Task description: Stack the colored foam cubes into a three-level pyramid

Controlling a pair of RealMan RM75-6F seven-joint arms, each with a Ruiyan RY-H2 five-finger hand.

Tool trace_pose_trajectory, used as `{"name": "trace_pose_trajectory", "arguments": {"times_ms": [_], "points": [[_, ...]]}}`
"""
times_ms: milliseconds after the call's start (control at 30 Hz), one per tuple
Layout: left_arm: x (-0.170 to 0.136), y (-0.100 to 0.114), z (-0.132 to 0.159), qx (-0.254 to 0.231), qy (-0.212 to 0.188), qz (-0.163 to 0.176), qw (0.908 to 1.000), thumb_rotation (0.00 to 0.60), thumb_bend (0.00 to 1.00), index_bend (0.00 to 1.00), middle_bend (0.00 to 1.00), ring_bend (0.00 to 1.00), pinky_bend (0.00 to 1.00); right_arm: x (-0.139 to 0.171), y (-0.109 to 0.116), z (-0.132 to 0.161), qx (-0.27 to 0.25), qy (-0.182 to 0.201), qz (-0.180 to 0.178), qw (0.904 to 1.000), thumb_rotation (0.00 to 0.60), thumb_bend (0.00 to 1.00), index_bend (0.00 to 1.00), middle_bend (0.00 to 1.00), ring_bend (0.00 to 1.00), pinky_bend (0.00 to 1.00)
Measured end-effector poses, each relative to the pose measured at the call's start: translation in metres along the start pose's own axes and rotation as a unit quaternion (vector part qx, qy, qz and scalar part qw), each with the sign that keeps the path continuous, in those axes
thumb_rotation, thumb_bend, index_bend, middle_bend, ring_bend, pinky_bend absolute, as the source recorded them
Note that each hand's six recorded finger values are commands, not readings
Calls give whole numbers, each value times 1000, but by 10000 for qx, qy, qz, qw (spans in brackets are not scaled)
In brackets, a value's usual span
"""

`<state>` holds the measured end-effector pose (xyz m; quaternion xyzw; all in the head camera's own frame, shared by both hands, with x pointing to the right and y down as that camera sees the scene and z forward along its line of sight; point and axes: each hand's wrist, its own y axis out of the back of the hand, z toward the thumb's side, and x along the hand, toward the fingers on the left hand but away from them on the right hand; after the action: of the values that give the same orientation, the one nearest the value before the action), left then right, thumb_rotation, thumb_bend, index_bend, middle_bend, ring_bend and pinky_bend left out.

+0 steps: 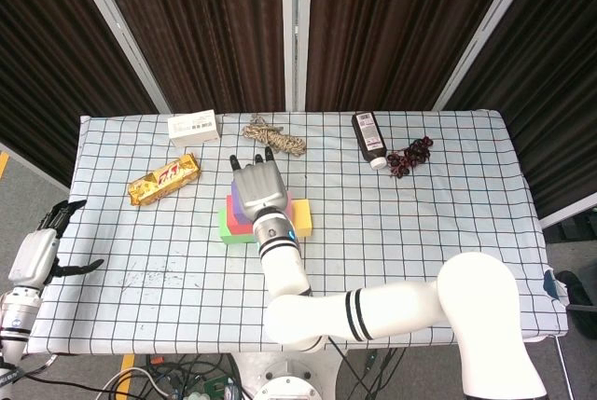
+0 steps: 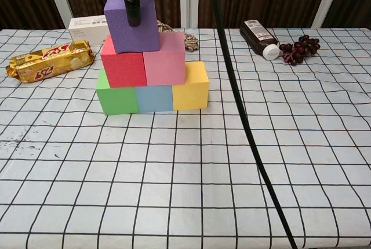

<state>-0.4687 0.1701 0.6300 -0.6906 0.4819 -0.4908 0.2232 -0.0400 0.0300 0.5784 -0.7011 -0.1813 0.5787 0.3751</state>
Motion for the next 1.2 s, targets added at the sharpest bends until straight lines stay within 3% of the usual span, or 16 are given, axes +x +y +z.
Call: {"name": "trace_pose_trajectory", "arguments": {"times_ms": [1033, 1200], "points": [[-1, 1, -3, -21, 33, 15, 10000, 600, 0, 99, 93, 0, 95, -3, -4, 3, 4, -46, 30, 10000, 600, 112, 0, 454, 140, 0], [-1, 1, -3, -19, 23, 9, 10000, 600, 0, 100, 93, 0, 95, -3, -4, 3, -7, -24, 64, 10000, 600, 78, 0, 403, 136, 0]]}}
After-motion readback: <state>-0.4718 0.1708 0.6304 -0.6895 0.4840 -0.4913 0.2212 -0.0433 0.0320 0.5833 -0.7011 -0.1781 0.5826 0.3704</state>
